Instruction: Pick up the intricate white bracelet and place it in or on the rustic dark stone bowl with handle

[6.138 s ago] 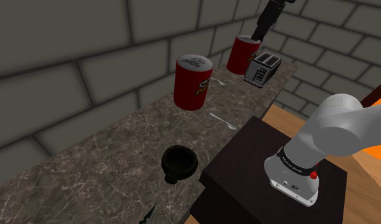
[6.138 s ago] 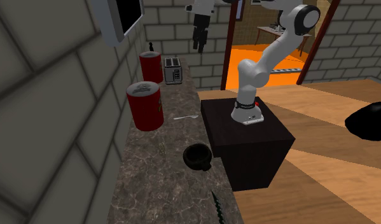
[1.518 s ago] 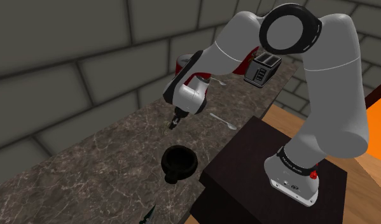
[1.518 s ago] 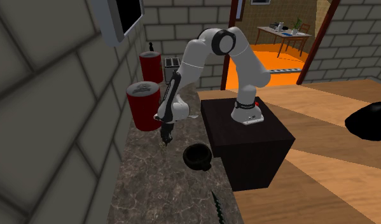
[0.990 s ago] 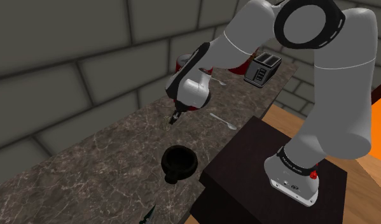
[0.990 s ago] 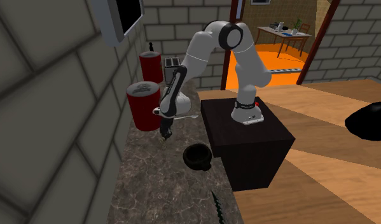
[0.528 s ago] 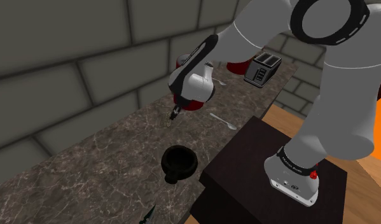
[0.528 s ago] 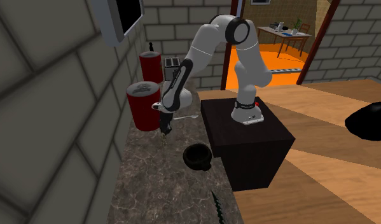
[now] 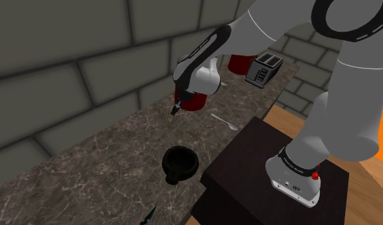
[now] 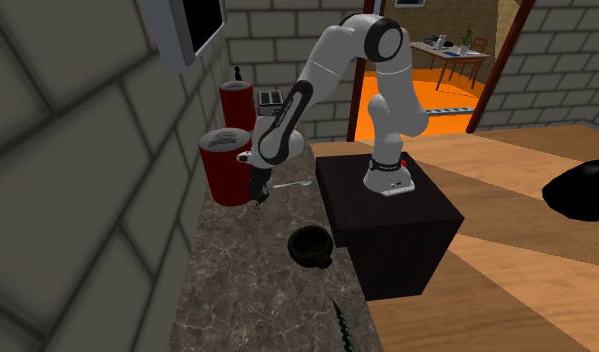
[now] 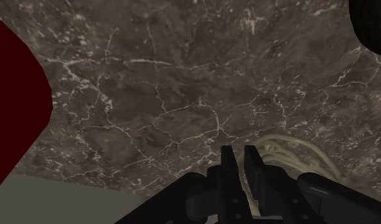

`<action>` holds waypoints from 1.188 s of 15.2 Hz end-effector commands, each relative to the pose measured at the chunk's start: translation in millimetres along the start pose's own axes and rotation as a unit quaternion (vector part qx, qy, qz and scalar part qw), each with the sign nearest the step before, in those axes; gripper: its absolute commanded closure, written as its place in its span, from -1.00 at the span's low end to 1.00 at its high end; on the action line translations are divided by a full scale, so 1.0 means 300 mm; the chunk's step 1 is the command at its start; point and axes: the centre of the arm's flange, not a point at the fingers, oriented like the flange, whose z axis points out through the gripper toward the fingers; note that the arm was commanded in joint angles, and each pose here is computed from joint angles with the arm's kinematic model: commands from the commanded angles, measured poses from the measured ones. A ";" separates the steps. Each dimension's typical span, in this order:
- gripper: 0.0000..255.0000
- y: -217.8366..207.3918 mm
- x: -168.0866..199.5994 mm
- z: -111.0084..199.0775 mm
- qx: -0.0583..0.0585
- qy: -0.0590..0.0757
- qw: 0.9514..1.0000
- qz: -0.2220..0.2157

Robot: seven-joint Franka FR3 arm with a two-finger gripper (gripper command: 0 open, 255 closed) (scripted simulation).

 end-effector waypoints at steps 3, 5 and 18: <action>1.00 -0.013 0.024 -0.069 0.000 0.000 1.000 0.000; 1.00 -0.018 0.035 -0.102 0.000 0.000 1.000 0.000; 1.00 -0.378 -0.212 -0.163 0.000 0.000 1.000 0.000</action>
